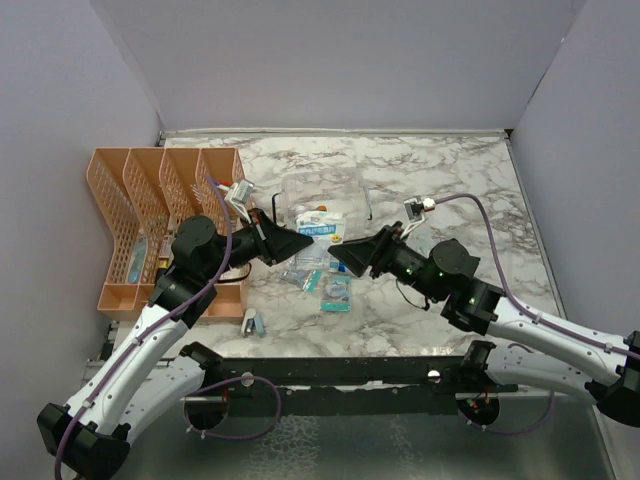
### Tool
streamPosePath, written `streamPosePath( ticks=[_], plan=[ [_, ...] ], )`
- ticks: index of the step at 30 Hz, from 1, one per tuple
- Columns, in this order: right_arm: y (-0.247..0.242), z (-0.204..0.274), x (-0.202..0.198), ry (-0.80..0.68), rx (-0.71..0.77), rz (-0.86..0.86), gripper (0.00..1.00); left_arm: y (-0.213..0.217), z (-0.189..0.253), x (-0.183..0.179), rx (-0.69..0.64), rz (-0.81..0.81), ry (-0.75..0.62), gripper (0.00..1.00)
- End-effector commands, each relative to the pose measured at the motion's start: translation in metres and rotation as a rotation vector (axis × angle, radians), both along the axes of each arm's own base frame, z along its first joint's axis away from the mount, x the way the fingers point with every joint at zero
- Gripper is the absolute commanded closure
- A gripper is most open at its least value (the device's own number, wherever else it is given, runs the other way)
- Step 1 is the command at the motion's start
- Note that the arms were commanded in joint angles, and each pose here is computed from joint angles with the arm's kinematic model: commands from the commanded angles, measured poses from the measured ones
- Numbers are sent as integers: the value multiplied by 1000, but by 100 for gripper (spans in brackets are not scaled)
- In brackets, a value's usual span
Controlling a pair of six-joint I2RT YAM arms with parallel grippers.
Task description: Organize the medicine kit
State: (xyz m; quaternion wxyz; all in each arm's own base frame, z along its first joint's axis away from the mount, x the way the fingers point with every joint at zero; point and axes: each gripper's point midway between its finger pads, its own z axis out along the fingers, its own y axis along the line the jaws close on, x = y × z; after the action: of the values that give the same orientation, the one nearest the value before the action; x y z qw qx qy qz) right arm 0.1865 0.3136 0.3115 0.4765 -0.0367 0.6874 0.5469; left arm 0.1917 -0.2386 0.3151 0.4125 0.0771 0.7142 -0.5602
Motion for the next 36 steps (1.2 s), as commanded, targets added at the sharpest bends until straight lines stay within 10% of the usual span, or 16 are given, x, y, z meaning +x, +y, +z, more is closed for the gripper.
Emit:
streamPosePath(
  ticks=[1, 6, 14, 24, 31, 36],
  plan=[
    [-4, 4, -4, 1, 59, -1, 34, -5, 43, -16, -89, -79, -80, 100],
    [0, 18, -13, -2, 150, 51, 32, -8, 71, -32, -157, -160, -122, 100],
    [8, 75, -59, -233, 334, 306, 59, -10, 75, -33, -169, -179, -116, 100],
    [-7, 80, -54, -204, 378, 236, 91, -7, 70, -24, -133, -124, -124, 98],
    [-5, 44, -5, -36, 144, 3, 99, 16, 42, 8, 49, 110, -122, 33],
    [-18, 5, 38, 61, -193, -230, 99, 69, 8, 44, 266, 444, -120, 21]
  ],
)
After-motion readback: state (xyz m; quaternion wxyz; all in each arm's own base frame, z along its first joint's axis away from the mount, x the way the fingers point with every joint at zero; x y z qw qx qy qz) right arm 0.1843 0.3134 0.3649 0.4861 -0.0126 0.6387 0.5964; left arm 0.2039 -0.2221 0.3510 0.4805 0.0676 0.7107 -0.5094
